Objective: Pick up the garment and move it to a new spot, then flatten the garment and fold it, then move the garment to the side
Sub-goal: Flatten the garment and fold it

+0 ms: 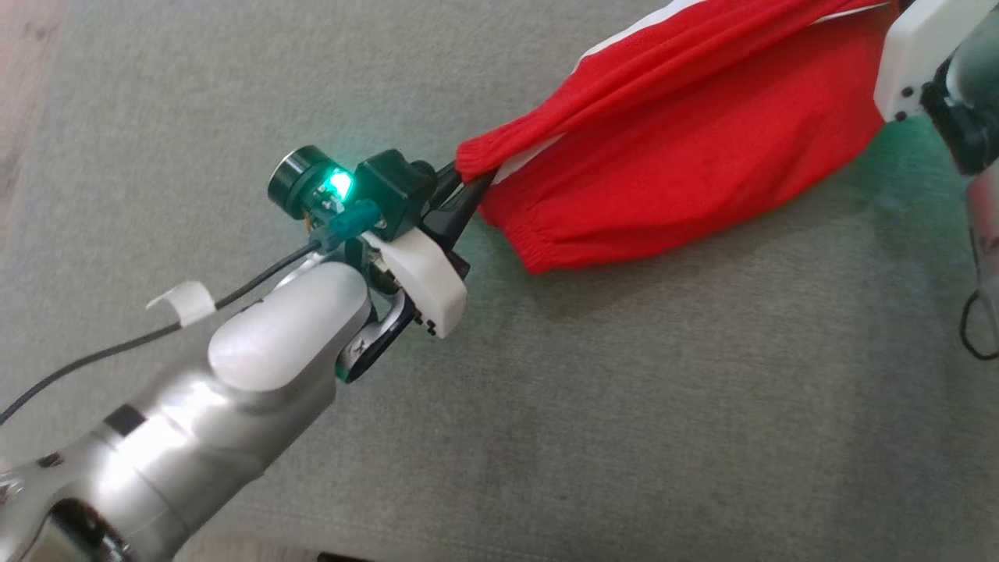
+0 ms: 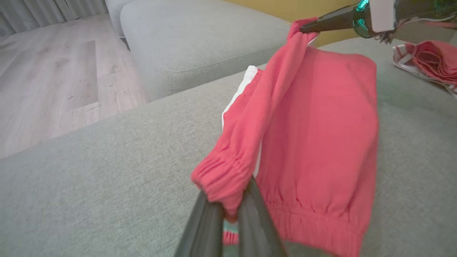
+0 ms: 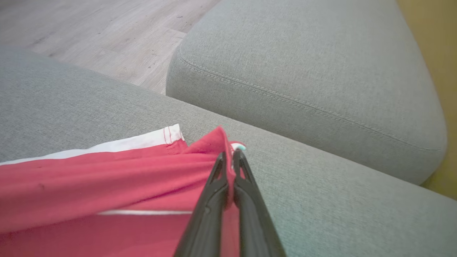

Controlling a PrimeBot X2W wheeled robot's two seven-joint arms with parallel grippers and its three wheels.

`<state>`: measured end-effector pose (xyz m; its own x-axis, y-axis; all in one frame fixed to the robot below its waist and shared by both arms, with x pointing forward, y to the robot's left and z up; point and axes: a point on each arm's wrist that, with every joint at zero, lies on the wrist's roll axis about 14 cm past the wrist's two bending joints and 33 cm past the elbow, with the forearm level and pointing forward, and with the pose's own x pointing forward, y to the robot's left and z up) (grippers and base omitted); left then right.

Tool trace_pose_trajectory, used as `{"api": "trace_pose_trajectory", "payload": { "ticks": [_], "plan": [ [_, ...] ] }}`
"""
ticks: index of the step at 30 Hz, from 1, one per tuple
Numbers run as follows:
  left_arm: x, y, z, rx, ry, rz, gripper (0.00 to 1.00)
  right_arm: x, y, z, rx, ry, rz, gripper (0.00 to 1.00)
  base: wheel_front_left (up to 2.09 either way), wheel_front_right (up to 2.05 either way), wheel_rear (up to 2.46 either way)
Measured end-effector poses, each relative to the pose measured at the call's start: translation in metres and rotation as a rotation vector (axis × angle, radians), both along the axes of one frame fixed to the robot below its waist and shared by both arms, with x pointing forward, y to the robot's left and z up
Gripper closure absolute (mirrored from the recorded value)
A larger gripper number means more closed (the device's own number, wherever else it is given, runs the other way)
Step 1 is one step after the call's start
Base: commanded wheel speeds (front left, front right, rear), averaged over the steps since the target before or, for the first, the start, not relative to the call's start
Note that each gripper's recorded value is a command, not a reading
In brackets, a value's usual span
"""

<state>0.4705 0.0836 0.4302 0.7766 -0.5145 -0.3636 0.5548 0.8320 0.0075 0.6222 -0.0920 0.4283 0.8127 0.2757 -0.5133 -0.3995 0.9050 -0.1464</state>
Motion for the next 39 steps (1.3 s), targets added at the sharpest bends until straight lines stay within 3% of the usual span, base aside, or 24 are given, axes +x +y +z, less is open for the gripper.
{"api": "trace_pose_trajectory", "payload": {
  "ticks": [7, 14, 15, 16, 17, 25, 39],
  "plan": [
    [0.004, 0.006, -0.013, 0.002, 0.024, 0.028, 1.0, 0.009, 0.013, -0.028, 0.012, 0.042, 0.014, 1.0, 0.0, 0.0, 0.0],
    [0.009, 0.01, -0.017, 0.01, 0.029, 0.041, 1.0, 0.022, 0.025, -0.027, 0.023, 0.011, 0.032, 1.0, 0.0, 0.0, 0.0],
    [0.009, 0.01, -0.017, 0.01, 0.029, 0.04, 0.76, 0.025, 0.027, -0.024, 0.032, -0.004, 0.036, 0.3, 0.0, 0.0, 0.0],
    [0.01, 0.01, -0.018, 0.011, 0.028, 0.043, 0.33, 0.026, 0.029, -0.024, 0.038, -0.007, 0.036, 0.0, 0.0, 0.0, 0.0],
    [0.01, 0.011, -0.019, 0.014, 0.03, 0.046, 0.0, 0.027, 0.031, -0.025, 0.039, -0.006, 0.039, 0.0, 0.0, 0.0, 0.0],
    [0.011, 0.019, -0.019, 0.03, 0.012, 0.071, 0.0, 0.025, 0.029, -0.02, 0.089, -0.028, 0.014, 0.0, 0.0, 0.0, 0.0],
    [-0.006, 0.031, 0.01, 0.017, -0.053, 0.131, 0.0, 0.004, -0.003, 0.061, 0.225, -0.23, -0.064, 0.0, 0.0, 0.0, 0.0]
  ]
}}
